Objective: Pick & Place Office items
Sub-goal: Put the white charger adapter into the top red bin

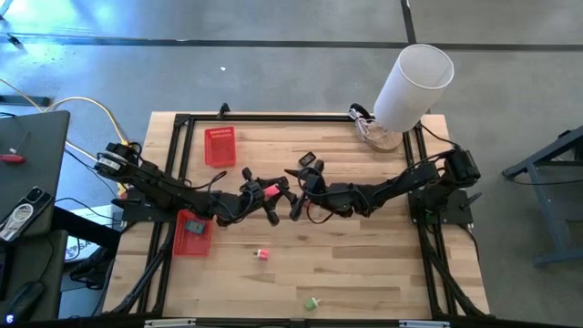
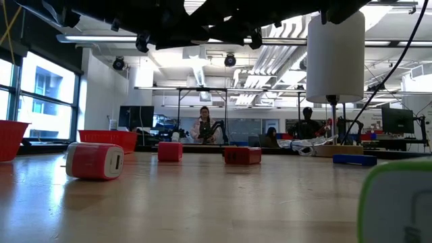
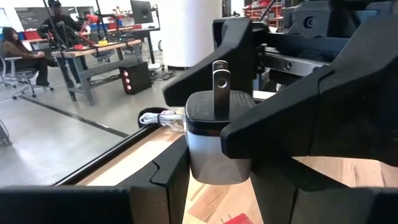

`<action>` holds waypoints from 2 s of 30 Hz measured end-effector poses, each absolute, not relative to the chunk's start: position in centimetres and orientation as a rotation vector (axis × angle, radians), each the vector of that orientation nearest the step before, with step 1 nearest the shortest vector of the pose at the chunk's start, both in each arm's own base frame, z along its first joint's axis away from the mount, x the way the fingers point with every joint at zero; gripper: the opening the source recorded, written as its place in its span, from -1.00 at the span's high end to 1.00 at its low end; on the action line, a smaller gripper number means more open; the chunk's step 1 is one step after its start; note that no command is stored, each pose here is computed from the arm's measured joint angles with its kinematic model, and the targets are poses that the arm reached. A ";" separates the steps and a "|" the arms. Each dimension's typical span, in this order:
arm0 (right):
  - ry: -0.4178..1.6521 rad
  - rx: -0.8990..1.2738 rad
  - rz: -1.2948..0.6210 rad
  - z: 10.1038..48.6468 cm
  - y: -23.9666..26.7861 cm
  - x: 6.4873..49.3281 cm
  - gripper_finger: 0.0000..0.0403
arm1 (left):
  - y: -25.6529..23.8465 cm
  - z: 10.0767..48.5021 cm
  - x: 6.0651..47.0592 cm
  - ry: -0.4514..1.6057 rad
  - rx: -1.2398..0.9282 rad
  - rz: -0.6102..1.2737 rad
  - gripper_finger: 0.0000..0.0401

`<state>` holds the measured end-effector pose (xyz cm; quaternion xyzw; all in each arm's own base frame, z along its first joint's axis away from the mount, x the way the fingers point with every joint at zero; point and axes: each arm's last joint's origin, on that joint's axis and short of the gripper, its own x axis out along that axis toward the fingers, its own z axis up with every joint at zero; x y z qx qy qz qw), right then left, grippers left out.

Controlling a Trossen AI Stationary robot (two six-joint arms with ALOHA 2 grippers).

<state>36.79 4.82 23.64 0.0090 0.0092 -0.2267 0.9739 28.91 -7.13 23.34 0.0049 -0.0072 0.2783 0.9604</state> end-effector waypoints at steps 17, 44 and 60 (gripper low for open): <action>0.042 0.009 -0.397 23.5 4.9 36.8 0.32 | -7.2 23.2 28.9 -0.004 0.020 0.554 0.31; 0.056 -0.027 -0.379 23.3 5.7 36.7 0.32 | -7.5 23.0 28.9 0.041 0.114 0.504 0.09; 0.065 -0.073 -0.405 23.4 6.5 36.4 0.32 | -8.0 22.9 28.7 0.058 0.161 0.499 -0.10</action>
